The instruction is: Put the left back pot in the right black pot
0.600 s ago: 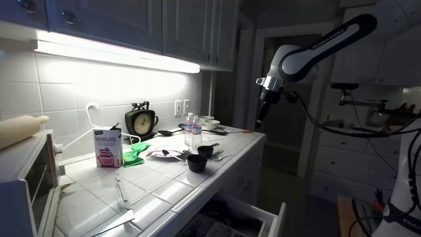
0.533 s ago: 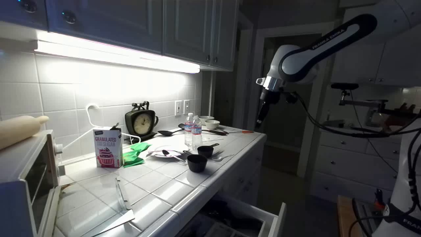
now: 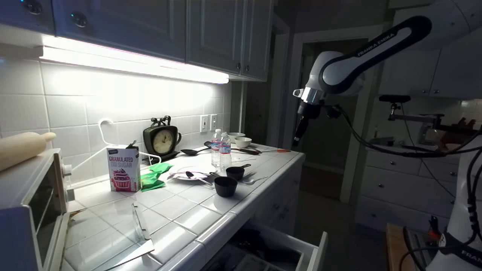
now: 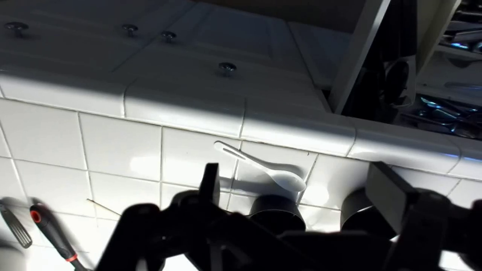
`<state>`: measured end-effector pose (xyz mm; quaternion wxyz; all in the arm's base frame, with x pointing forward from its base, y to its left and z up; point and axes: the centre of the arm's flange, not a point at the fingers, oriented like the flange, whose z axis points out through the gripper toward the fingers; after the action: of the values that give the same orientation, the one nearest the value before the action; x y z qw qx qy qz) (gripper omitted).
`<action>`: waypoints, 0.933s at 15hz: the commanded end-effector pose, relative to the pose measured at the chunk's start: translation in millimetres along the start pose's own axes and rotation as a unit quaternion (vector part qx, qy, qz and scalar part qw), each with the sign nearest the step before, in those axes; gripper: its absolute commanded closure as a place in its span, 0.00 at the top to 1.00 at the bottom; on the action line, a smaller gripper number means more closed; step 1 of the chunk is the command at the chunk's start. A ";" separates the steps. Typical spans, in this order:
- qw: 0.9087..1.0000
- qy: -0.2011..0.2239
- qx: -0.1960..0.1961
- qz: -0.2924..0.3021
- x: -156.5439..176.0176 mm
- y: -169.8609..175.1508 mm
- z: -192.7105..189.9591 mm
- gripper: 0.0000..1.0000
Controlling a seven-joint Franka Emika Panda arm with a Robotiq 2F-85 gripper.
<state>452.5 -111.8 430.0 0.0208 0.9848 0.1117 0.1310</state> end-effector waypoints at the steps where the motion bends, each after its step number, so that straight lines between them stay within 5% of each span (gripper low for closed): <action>1: 0.999 0.012 0.021 -0.021 18.0 -5.6 9.4 1.00; 14: 0.999 -0.017 0.030 0.033 89.0 -58.5 47.6 1.00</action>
<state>517.2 -47.0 408.8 -0.0086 0.9868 0.1104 0.1179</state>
